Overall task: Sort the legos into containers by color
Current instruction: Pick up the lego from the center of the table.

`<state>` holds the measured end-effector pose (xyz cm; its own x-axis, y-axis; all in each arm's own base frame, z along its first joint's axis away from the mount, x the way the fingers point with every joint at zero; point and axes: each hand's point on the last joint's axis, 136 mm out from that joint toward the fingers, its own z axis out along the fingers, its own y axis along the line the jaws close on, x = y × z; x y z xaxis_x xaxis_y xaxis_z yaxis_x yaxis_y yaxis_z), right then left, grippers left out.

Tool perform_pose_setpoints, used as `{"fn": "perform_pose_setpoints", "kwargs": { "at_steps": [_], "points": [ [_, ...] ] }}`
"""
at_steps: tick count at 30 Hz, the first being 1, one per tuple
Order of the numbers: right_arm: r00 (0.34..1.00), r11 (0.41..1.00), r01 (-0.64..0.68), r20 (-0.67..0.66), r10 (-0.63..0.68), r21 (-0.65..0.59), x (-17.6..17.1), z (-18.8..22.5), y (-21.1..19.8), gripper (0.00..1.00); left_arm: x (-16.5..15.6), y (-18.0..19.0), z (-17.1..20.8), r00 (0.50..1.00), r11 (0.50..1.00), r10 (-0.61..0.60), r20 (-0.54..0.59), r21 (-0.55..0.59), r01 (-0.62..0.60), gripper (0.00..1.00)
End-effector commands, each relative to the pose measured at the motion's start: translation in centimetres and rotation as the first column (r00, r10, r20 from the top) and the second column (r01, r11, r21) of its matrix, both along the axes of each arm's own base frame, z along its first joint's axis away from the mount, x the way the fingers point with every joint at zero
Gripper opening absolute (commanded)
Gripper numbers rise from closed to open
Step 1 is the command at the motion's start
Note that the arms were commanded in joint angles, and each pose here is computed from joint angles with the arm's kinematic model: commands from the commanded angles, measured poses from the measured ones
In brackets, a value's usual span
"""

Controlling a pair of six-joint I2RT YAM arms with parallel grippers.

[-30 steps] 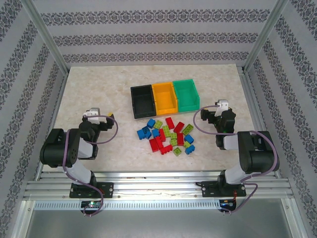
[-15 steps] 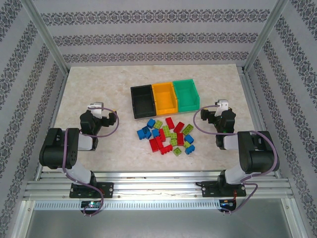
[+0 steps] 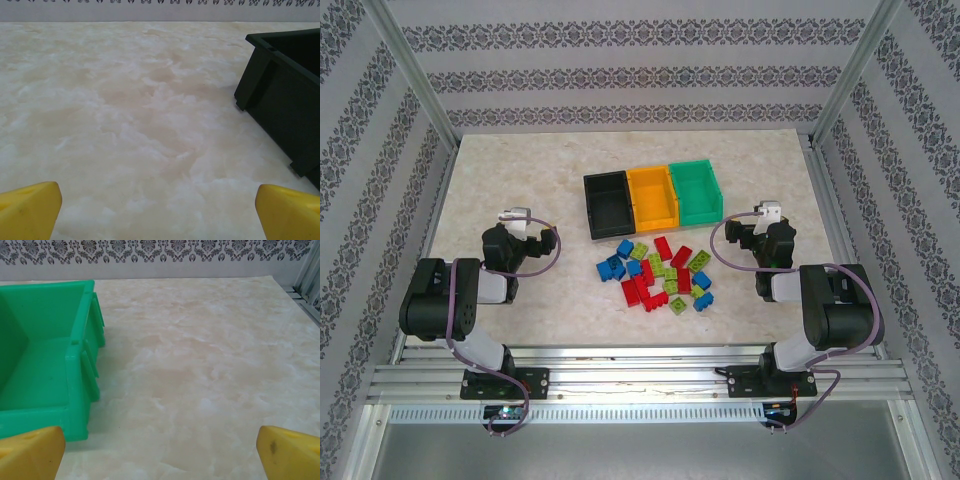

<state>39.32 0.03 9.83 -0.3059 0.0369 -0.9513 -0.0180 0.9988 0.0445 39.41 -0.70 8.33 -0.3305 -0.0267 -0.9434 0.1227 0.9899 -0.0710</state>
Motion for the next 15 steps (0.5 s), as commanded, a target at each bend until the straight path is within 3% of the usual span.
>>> {"fn": "perform_pose_setpoints", "kwargs": {
  "at_steps": [1,15],
  "points": [
    [0.999,1.0,-0.018,0.029,0.018,0.013,0.58,0.98,0.59,0.98,0.25,-0.42,0.68,1.0,1.0,-0.025,0.016,0.013,0.024,0.99],
    [0.999,1.0,-0.019,0.029,0.018,0.013,0.57,0.98,0.59,0.98,0.18,-0.24,0.8,1.0,1.0,-0.013,0.024,0.014,0.013,0.99]
  ]
}}
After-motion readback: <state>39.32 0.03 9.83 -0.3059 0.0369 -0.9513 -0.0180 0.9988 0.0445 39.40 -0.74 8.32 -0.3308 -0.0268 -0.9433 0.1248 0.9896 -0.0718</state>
